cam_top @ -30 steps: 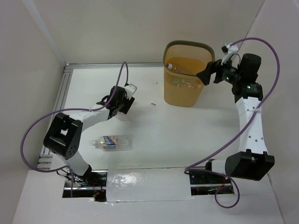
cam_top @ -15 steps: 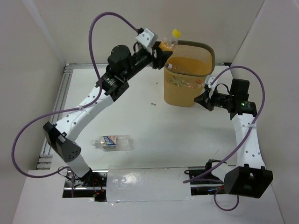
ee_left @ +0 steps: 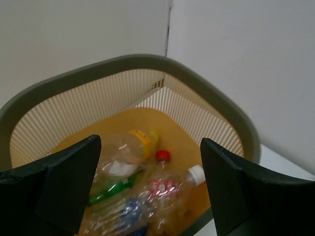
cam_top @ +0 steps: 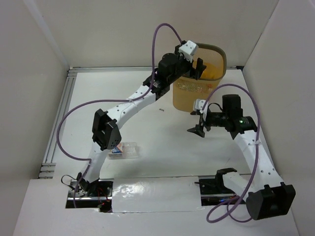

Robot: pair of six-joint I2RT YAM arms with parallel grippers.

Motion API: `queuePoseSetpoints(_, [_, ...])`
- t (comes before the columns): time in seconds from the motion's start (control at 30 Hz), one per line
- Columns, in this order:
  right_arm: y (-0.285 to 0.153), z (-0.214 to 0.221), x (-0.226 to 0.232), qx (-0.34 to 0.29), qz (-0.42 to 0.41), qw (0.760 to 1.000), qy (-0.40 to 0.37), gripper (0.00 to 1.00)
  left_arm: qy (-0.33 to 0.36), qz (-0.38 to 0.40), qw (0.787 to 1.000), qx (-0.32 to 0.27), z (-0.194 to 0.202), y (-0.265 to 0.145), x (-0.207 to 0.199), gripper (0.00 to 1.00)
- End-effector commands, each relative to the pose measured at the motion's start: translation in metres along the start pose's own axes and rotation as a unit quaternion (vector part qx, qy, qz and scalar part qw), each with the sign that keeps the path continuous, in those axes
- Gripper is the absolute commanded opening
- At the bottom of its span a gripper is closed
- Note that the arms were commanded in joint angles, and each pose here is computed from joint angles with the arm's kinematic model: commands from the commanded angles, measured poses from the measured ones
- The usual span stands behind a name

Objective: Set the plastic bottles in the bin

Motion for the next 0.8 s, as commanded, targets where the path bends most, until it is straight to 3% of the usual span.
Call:
queuePoseSetpoints(0.0, [0.022,-0.007,-0.004,0.005,0.003,1.000,-0.025,0.87,0.004,-0.016,0.996,-0.087,-0.063,-0.014,-0.009,0.96])
queuePoseSetpoints(0.07, [0.038,-0.011,0.002,-0.008,-0.025,0.999,-0.039,0.92,0.009,-0.021,0.995,-0.096,-0.077,-0.030,-0.011,0.96])
queuePoseSetpoints(0.17, [0.063,-0.010,0.009,-0.006,-0.066,0.997,-0.045,0.93,0.011,-0.043,0.993,-0.107,-0.090,-0.050,-0.010,0.96])
queuePoseSetpoints(0.27, [0.086,-0.013,0.011,-0.004,-0.094,0.994,-0.060,0.94,0.007,-0.066,0.989,-0.135,-0.130,-0.103,-0.016,0.96])
queuePoseSetpoints(0.3, [0.097,-0.017,0.019,-0.006,-0.114,0.991,-0.069,0.94,0.001,-0.091,0.990,-0.110,-0.109,-0.115,-0.009,0.96])
queuePoseSetpoints(0.33, [0.109,-0.017,0.021,-0.007,-0.130,0.989,-0.070,0.95,-0.011,-0.096,0.985,-0.146,-0.141,-0.156,-0.016,0.96])
queuePoseSetpoints(0.37, [0.118,-0.018,0.023,-0.014,-0.139,0.987,-0.077,0.95,-0.016,-0.110,0.984,-0.143,-0.140,-0.176,-0.015,0.96])
queuePoseSetpoints(0.4, [0.129,-0.021,0.033,-0.017,-0.160,0.983,-0.086,0.95,-0.017,-0.153,0.983,-0.097,-0.106,-0.192,-0.003,0.96])
queuePoseSetpoints(0.47, [0.151,-0.023,0.039,-0.018,-0.175,0.979,-0.100,1.00,-0.033,-0.183,0.975,-0.119,-0.120,-0.257,-0.004,0.96])
queuePoseSetpoints(0.5, [0.161,-0.027,0.051,-0.021,-0.191,0.976,-0.099,1.00,-0.043,-0.218,0.971,-0.092,-0.092,-0.274,0.005,0.96])
queuePoseSetpoints(0.53, [0.174,-0.025,0.053,-0.007,-0.190,0.977,-0.100,1.00,-0.045,-0.238,0.968,-0.062,-0.080,-0.295,0.008,0.98])
queuePoseSetpoints(0.57, [0.185,-0.031,0.054,-0.013,-0.182,0.977,-0.111,1.00,-0.061,-0.242,0.965,-0.078,-0.088,-0.329,0.004,1.00])
queuePoseSetpoints(0.63, [0.210,-0.038,0.064,-0.003,-0.182,0.977,-0.110,1.00,-0.085,-0.282,0.955,-0.027,-0.056,-0.363,0.009,1.00])
queuePoseSetpoints(0.77, [0.252,-0.047,0.078,0.020,-0.186,0.979,-0.077,1.00,-0.139,-0.300,0.943,-0.040,-0.041,-0.421,0.009,1.00])
Point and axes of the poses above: each gripper's point midway between its finger pads, its own y axis out along the fingers, its own x axis along the line the jaws close on, z = x × y, the point moved 9 cm from there along -y, back along the fingers, and after that the axes turned 9 degrees about -y, right-handed, at the moved point
